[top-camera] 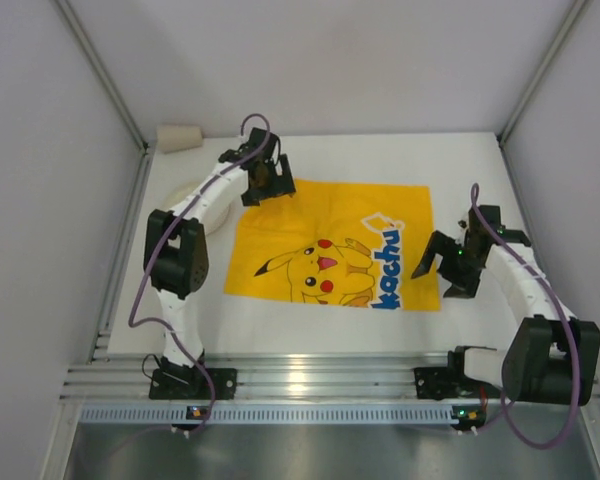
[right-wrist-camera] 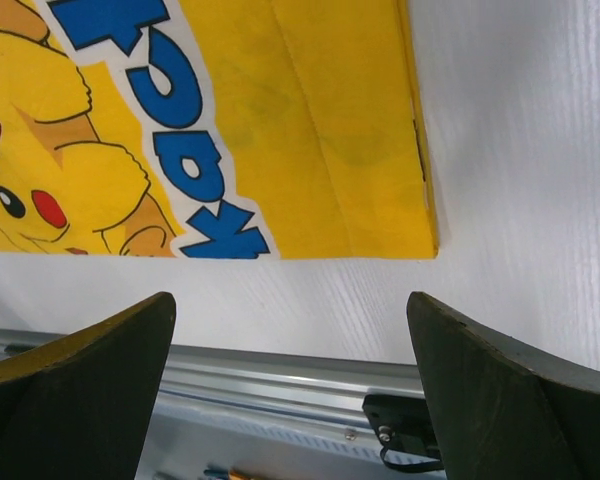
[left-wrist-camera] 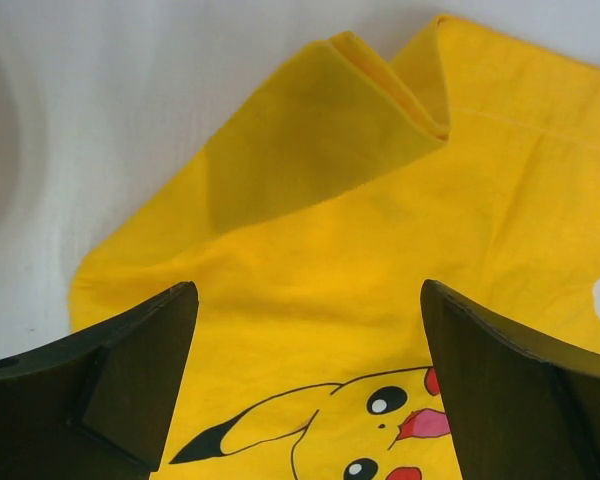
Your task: Set the dinner table for one person
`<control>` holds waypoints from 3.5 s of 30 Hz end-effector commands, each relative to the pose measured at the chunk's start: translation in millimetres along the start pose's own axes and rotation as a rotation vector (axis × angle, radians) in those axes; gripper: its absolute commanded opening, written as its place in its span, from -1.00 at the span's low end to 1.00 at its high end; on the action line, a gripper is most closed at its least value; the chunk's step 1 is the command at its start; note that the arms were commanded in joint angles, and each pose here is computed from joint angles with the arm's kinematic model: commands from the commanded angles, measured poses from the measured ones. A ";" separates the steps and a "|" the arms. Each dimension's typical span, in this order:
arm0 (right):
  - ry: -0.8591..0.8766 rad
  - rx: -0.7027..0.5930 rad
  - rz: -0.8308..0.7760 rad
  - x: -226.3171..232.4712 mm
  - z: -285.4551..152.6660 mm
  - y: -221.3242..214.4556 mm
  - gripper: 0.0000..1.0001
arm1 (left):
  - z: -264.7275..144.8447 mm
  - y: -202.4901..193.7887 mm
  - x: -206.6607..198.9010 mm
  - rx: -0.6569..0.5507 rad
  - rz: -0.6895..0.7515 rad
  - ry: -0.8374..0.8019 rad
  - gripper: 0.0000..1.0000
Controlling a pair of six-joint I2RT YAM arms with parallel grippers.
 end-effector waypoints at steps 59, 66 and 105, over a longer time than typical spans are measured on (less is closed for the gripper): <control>-0.169 0.295 -0.262 144.4 122.3 25.2 0.99 | 15.2 111.8 390.3 -1.199 -0.627 -0.658 0.83; -0.158 0.308 -0.279 143.7 129.3 26.4 1.00 | -3.3 137.1 351.1 -1.017 -0.376 0.086 0.97; -0.240 0.294 -0.318 103.0 129.2 9.3 1.00 | 50.5 73.9 333.5 -0.619 -0.573 -0.301 0.62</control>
Point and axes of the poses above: each gripper's point midway between its finger pads, its own z axis out along the fingers, its own x axis along the line the jaws close on, y = z × x, the point moved 9 cm from there along -z, back along the fingers, and after that the axes turned 12 degrees about z, right-handed, at the moved point
